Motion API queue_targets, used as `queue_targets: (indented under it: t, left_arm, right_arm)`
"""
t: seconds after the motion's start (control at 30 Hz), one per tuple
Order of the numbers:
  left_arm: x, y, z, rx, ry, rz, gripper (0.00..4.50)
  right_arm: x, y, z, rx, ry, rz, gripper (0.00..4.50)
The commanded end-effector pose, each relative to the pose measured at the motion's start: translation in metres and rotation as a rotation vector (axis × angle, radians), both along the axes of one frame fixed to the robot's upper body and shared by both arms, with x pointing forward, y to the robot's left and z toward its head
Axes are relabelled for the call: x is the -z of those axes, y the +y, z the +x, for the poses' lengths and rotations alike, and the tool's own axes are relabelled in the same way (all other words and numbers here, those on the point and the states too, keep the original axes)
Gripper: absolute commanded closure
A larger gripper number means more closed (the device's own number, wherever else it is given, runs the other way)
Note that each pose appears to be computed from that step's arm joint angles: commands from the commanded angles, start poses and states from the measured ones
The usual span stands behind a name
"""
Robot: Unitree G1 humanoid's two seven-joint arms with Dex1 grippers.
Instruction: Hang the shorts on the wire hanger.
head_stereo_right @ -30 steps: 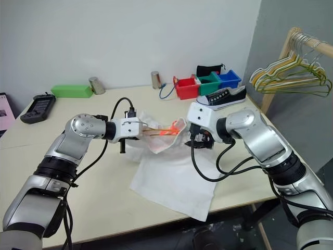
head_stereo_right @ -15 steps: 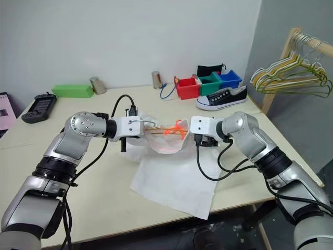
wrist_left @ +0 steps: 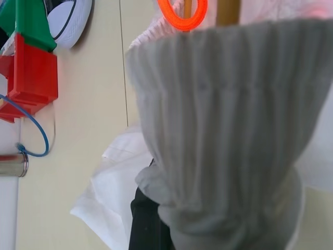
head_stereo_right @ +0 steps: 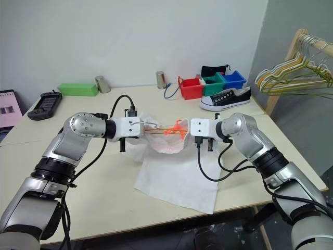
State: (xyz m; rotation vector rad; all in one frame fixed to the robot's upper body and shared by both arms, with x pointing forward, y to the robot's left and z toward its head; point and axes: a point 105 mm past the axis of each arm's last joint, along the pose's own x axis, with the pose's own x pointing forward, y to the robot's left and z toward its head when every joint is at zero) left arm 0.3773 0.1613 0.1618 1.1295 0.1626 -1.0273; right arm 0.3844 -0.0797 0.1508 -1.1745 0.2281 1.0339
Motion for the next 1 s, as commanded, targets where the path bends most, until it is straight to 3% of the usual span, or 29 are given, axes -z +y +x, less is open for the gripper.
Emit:
queue_targets:
  t: [0.03,0.23,0.3,0.6,0.77,0.93,1.0]
  left_arm:
    - [-0.032,-0.009,0.002,0.044,-0.107,-0.025,4.5]
    - [-0.034,-0.01,0.003,0.064,-0.119,-0.023,4.5]
    - [-0.036,-0.008,0.003,0.068,-0.126,-0.032,3.92]
    - [-0.048,-0.001,-0.001,0.091,-0.131,-0.089,2.35]
    - [-0.05,0.006,0.0,0.08,-0.15,-0.076,1.2]
    - [-0.073,0.0,0.002,0.09,-0.234,-0.163,0.05]
    - [-0.083,-0.003,0.0,0.1,-0.253,-0.215,0.01]
  right_arm:
    - [-0.01,-0.006,0.005,0.02,-0.037,0.006,4.44]
    - [-0.011,-0.01,0.007,0.045,-0.033,0.019,4.44]
    - [-0.013,-0.01,0.006,0.052,-0.032,0.035,4.5]
    - [-0.014,-0.023,0.001,0.111,0.0,0.107,4.5]
    - [-0.017,-0.029,-0.001,0.15,0.018,0.155,4.5]
    - [-0.012,-0.038,-0.004,0.194,0.045,0.174,4.5]
    - [-0.009,-0.042,-0.005,0.223,0.06,0.193,4.5]
